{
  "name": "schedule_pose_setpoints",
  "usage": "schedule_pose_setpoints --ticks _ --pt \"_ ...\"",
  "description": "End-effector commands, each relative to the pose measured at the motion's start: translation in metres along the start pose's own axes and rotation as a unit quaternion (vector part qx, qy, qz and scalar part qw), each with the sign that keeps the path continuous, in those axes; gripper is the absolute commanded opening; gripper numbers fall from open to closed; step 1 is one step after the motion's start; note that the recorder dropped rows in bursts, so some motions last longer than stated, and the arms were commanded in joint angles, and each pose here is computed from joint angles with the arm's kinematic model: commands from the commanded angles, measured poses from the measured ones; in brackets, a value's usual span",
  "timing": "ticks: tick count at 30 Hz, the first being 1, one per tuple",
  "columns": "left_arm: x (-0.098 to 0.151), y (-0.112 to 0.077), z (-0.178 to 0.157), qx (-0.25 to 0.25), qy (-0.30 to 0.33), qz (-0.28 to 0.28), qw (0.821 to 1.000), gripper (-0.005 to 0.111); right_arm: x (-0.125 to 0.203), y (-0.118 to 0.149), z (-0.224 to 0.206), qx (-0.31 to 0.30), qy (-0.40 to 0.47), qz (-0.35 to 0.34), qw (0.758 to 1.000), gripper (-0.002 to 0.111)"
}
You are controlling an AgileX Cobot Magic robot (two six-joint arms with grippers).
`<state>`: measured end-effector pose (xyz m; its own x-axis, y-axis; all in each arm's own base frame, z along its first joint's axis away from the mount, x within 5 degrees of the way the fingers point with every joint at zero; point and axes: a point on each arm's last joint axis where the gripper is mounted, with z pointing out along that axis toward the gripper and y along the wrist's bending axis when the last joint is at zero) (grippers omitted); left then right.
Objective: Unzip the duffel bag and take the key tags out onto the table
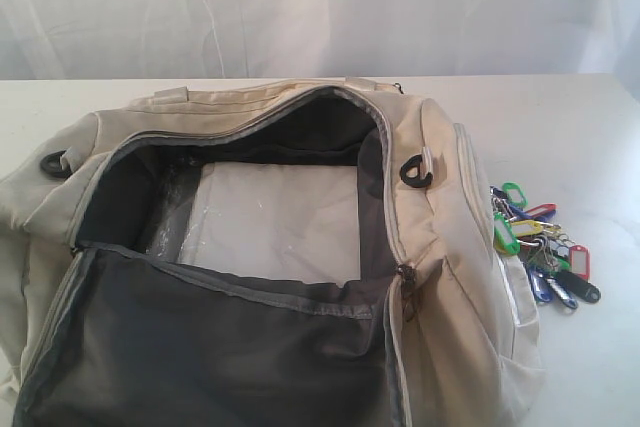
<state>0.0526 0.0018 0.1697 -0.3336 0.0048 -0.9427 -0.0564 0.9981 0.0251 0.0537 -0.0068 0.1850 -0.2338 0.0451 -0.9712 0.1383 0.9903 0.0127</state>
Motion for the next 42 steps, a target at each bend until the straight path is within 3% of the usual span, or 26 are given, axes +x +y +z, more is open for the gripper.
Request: schedule_pose_setpoints --ticks 1,35,42 --pt "0.001 -0.0001 0.0003 0.0 -0.002 -0.005 1.0 0.0 0.0004 0.0002 0.0001 -0.002 -0.006 0.003 1.0 0.0" --pt "0.001 -0.0001 0.0003 0.0 -0.002 -0.005 1.0 0.0 0.0004 0.0002 0.0001 -0.002 -0.006 0.003 1.0 0.0" --pt "0.001 -0.0001 0.0003 0.0 -0.002 -0.005 1.0 0.0 0.0004 0.0031 0.0 -0.028 -0.005 -0.004 1.0 0.0"
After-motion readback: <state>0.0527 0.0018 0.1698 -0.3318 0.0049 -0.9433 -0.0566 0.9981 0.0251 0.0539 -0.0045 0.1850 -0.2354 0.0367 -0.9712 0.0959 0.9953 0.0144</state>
